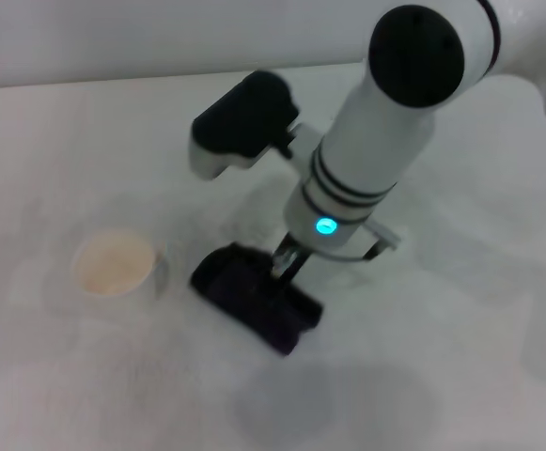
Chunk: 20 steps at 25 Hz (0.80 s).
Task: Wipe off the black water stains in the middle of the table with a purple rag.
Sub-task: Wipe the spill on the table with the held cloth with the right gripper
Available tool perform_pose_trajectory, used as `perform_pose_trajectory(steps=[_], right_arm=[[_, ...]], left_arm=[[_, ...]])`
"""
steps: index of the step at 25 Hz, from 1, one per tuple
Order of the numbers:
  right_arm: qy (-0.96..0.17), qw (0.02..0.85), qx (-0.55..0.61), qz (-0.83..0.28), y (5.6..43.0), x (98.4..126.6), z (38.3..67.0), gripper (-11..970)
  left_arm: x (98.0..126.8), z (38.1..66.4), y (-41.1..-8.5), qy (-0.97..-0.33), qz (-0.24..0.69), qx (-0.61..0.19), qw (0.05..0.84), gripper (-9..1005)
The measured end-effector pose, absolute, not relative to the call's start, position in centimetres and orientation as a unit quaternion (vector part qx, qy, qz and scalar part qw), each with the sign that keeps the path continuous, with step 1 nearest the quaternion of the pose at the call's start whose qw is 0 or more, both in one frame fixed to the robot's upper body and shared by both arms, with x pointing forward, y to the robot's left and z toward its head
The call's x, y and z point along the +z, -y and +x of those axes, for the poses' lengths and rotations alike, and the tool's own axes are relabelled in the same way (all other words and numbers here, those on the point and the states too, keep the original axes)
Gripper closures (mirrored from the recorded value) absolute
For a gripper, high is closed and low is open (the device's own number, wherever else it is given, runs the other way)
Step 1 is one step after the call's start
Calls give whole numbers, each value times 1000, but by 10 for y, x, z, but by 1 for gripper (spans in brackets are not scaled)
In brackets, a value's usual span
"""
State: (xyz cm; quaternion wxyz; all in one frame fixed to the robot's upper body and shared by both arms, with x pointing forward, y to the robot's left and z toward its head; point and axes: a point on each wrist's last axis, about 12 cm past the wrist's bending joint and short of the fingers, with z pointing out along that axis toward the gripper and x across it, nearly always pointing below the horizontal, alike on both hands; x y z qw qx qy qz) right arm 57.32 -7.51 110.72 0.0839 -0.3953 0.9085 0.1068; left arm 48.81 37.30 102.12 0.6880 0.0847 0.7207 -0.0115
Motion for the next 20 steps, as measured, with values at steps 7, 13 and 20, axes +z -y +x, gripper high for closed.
perform_pose_trajectory(steps=[7,13,20], right_arm=[[-927,100,25,-360,98,1113,591,855],[-927,99,21,-360,94,1114,589,855],[-896,63,112,-424,64,1117,560,856]], left_arm=[[1021,488,-374,-721,84,-10,688,117],[1022,489,-373,-719,87,-9,689,116],[1023,492,-372,-718,90,-11,690,116]])
